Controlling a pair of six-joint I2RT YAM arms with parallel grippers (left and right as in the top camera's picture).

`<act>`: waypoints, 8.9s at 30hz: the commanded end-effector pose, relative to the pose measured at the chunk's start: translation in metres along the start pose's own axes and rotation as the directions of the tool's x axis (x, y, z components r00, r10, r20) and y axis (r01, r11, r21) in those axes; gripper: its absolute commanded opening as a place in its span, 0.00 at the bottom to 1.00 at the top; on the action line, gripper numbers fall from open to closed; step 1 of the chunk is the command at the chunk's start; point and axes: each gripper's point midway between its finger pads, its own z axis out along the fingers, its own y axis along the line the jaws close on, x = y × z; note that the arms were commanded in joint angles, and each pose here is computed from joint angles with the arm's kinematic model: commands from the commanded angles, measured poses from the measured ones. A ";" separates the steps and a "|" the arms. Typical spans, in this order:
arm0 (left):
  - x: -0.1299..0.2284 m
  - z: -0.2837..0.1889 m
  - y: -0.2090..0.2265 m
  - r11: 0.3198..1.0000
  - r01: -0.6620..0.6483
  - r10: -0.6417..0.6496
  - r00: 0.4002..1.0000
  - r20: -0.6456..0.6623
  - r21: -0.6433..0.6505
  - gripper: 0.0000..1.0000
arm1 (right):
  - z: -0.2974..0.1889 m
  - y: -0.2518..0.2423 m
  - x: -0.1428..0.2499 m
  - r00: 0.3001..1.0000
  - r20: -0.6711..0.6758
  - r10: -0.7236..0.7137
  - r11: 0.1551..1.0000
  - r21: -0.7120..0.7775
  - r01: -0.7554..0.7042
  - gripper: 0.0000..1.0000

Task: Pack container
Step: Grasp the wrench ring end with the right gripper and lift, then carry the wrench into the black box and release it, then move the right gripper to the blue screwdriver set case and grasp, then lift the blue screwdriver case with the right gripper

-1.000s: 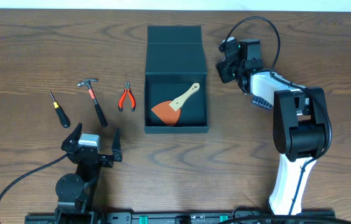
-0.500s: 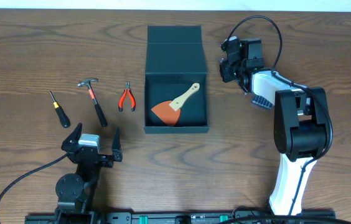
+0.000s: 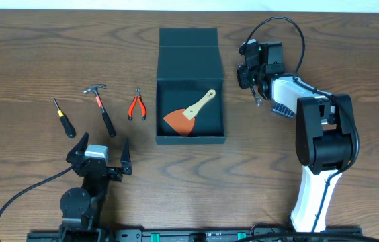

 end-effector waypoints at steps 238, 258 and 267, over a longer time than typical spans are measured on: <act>0.016 0.001 -0.004 1.000 -0.007 0.008 0.999 -0.042 0.023 0.98 | -0.085 -0.093 0.100 0.601 -0.044 0.798 0.522 0.550 -0.652 0.55; 0.016 0.001 -0.004 1.000 -0.007 0.008 0.999 -0.042 0.023 0.99 | -0.125 -0.079 0.030 0.624 0.048 0.780 0.566 0.374 -0.735 0.42; 0.016 0.001 -0.004 1.000 -0.007 0.008 0.999 -0.042 0.023 0.99 | -0.158 -0.034 -0.036 0.690 0.056 0.721 0.684 0.095 -0.723 0.35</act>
